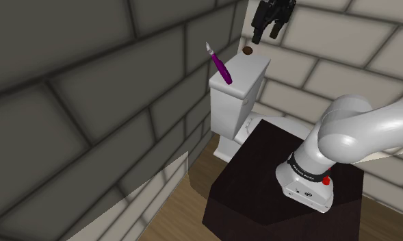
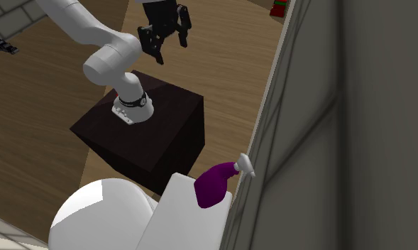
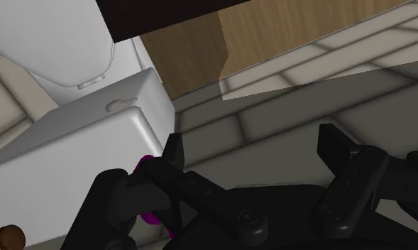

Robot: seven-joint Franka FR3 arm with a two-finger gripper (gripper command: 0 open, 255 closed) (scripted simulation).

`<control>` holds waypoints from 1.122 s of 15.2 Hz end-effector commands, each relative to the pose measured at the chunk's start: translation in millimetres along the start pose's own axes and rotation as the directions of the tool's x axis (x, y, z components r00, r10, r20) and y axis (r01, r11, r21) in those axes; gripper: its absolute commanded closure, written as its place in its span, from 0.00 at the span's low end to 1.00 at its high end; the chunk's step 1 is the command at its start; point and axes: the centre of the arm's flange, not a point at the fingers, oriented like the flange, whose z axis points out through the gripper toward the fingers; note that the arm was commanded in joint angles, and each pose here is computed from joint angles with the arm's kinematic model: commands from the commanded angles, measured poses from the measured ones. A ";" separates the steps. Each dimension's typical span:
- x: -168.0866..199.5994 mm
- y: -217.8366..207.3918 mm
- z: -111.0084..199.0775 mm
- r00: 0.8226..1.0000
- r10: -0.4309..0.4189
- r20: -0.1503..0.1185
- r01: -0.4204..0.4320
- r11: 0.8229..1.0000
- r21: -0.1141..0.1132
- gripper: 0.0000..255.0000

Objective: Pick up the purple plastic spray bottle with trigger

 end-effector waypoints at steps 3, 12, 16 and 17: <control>15.8 11.0 15.5 0.999 -0.037 -0.014 0.037 0.999 -0.004 0.00; 94.0 53.7 82.1 0.977 -0.203 -0.073 0.201 0.979 -0.030 0.00; 132.1 68.7 109.9 0.956 -0.275 -0.097 0.272 0.961 -0.044 0.00; 141.9 72.0 116.7 0.951 -0.293 -0.103 0.289 0.956 -0.048 0.00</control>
